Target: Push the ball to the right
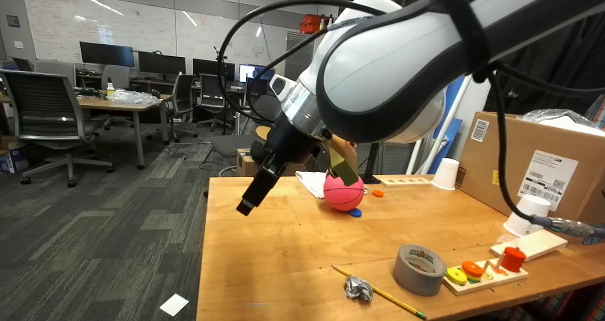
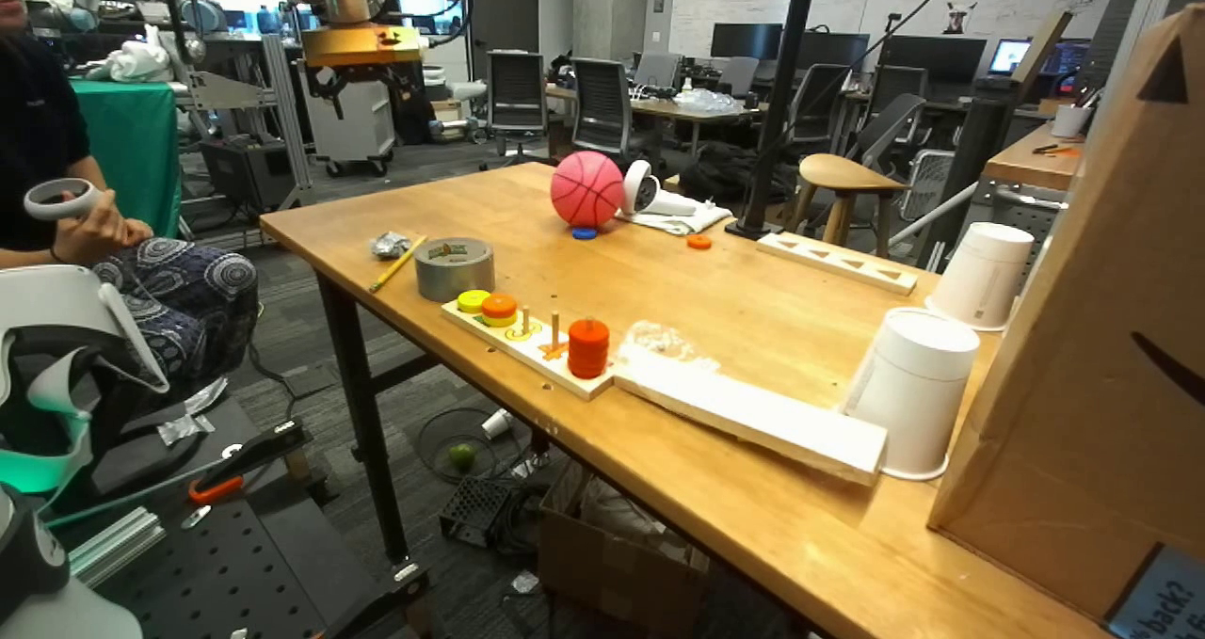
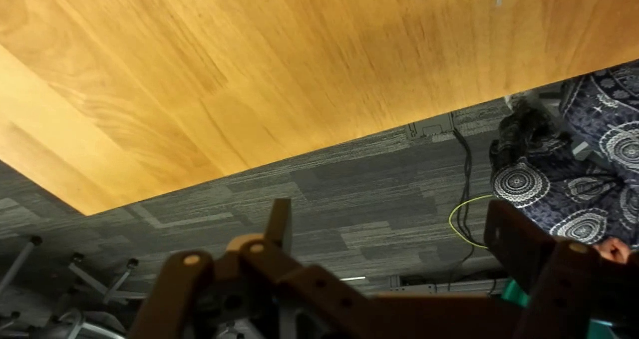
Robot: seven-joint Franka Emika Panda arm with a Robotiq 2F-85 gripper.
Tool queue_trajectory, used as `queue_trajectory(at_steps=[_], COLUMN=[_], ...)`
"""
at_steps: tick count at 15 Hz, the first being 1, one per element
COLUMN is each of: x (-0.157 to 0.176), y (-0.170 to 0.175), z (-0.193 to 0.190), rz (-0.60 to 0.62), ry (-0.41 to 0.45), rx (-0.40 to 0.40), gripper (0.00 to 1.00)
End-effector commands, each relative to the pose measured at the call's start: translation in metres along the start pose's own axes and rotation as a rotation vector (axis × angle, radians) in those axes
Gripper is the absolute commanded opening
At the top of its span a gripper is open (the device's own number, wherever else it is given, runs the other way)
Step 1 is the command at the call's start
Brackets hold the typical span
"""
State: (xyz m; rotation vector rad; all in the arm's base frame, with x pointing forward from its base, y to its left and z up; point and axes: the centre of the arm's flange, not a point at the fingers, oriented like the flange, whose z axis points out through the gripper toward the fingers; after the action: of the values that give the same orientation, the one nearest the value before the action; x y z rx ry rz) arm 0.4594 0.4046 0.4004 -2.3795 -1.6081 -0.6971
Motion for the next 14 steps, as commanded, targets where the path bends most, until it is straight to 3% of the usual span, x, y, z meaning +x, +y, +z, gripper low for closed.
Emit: queue_trajectory(at_steps=[1,4,9,14], x=[0.006,-0.008,-0.042,-0.036], y=[0.030,0.063,0.141,0.189], z=[0.022,0.048,0.074,0.072], rz=[-0.028,0.021,0.160,0.270], ry=[0.045,0.011,-0.098,-0.080], rx=[0.045,0.063,-0.034,-0.099], gripper=[1.00,1.00,1.00,1.00])
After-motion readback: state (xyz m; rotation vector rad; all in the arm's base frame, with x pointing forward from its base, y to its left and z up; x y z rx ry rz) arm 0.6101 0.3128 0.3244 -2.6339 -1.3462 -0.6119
